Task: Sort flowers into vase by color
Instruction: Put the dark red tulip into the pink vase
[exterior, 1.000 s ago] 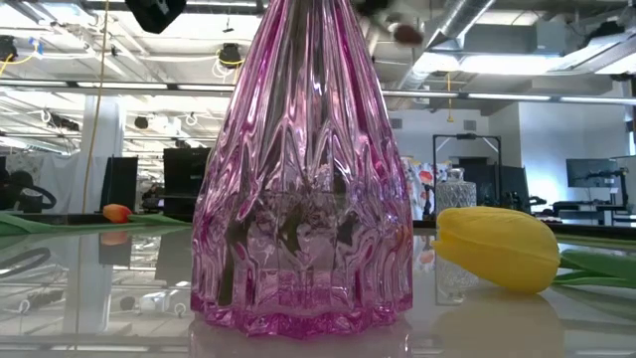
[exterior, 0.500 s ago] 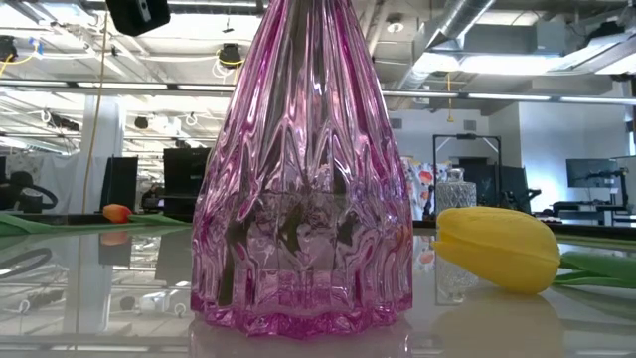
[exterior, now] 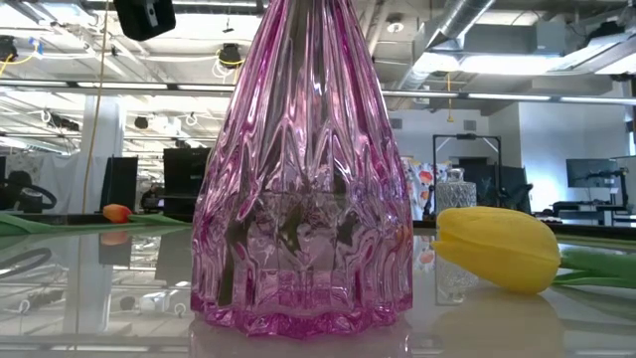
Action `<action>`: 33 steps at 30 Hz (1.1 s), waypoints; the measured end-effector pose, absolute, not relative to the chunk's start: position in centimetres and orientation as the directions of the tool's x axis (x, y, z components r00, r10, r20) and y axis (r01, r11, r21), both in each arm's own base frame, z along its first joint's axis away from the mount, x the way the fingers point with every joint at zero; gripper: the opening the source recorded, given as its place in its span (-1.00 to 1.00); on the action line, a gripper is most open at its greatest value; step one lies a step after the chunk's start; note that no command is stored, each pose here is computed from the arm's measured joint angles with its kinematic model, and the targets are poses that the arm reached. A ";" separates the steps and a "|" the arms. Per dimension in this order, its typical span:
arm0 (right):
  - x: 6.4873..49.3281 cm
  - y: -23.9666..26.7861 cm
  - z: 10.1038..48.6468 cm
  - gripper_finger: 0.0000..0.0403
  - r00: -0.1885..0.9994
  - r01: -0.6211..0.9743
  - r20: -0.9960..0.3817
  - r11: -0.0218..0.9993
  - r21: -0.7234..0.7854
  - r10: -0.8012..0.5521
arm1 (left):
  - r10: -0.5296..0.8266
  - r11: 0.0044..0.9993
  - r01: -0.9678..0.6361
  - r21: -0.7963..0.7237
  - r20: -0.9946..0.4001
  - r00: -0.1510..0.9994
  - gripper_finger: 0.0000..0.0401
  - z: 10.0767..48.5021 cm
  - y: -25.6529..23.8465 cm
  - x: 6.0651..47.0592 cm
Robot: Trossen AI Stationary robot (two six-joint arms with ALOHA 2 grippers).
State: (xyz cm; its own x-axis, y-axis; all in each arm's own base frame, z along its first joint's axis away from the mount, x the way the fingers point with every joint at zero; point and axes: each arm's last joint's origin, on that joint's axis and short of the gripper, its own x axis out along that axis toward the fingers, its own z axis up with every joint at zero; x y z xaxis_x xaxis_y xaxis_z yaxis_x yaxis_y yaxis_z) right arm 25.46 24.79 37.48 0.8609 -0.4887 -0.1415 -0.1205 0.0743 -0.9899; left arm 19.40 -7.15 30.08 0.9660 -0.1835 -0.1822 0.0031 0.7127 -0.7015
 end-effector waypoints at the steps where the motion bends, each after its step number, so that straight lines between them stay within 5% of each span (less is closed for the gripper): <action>1: 25.6 24.3 38.1 -0.89 0.861 -0.098 -0.136 0.103 -0.990 -0.491 | -0.180 0.713 0.000 -0.702 -0.183 0.967 0.07 30.1 -7.1 19.4; 6: 26.8 20.9 40.9 -0.89 0.871 -0.022 -0.134 0.235 -0.972 -0.472 | -0.177 0.710 0.009 -0.704 -0.166 0.970 0.07 30.2 -7.1 19.5; 19: 31.8 11.4 40.2 -0.89 0.851 -0.295 -0.346 0.186 -0.937 -0.396 | -0.025 0.691 -0.134 -0.710 -0.209 0.978 0.07 30.8 -1.7 17.9; 33: 39.3 6.2 33.5 -0.89 0.732 -0.505 -0.452 0.039 -0.862 -0.510 | -0.175 0.634 -0.063 -0.771 -0.222 0.959 0.07 29.8 1.3 20.1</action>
State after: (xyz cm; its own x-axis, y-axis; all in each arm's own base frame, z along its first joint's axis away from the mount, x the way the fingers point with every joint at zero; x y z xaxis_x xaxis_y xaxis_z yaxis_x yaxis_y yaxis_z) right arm 39.27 6.16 33.45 0.7321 -0.5095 -0.4521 -0.5051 0.0393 -0.8622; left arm 20.11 1.27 29.80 0.9591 -0.1752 -0.2225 -0.0630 0.6339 -0.7709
